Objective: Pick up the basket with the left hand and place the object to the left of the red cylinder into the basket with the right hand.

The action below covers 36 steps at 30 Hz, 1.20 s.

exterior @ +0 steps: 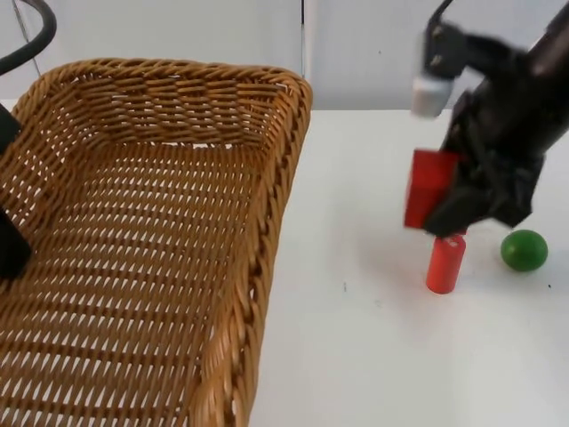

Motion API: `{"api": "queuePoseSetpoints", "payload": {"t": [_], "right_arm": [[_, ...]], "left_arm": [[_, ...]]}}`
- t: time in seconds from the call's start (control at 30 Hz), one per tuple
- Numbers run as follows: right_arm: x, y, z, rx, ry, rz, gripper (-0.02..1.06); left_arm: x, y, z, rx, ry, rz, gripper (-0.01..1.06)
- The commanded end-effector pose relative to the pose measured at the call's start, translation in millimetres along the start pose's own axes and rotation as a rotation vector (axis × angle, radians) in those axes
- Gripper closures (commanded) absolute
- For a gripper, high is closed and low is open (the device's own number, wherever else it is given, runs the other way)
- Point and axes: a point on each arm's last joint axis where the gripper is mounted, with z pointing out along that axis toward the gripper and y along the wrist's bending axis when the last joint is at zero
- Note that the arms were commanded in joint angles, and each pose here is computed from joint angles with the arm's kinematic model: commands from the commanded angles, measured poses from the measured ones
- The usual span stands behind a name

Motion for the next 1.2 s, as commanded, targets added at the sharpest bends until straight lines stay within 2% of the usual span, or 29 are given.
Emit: {"api": "queuePoseSetpoints", "payload": {"t": [0.0,0.37,0.53,0.67,0.87,1.17], "right_arm": [[-4.5,3.7,-19.7,0.013,-0.025,0.014,1.05],[-23.2,32.6,-109.0,0.126,-0.156,0.036,1.05],[-26.9,46.7,-142.2,0.181,-0.221,0.09,1.05],[-26.4,55.6,-153.8,0.172,-0.229,0.094,1.05],[-26.0,61.6,-153.6,0.117,-0.21,0.147,1.05],[-50.6,82.5,-144.0,0.084,-0.244,0.073,1.05]], "left_arm": [[0.2,-2.8,-1.1,0.025,-0.015,-0.017,1.05],[0.2,-2.8,-1.1,0.025,-0.015,-0.017,1.05],[0.2,-2.8,-1.1,0.025,-0.015,-0.017,1.05],[0.2,-2.8,-1.1,0.025,-0.015,-0.017,1.05],[0.2,-2.8,-1.1,0.025,-0.015,-0.017,1.05],[-0.4,-2.6,-1.1,0.022,-0.023,-0.018,1.05]]}}
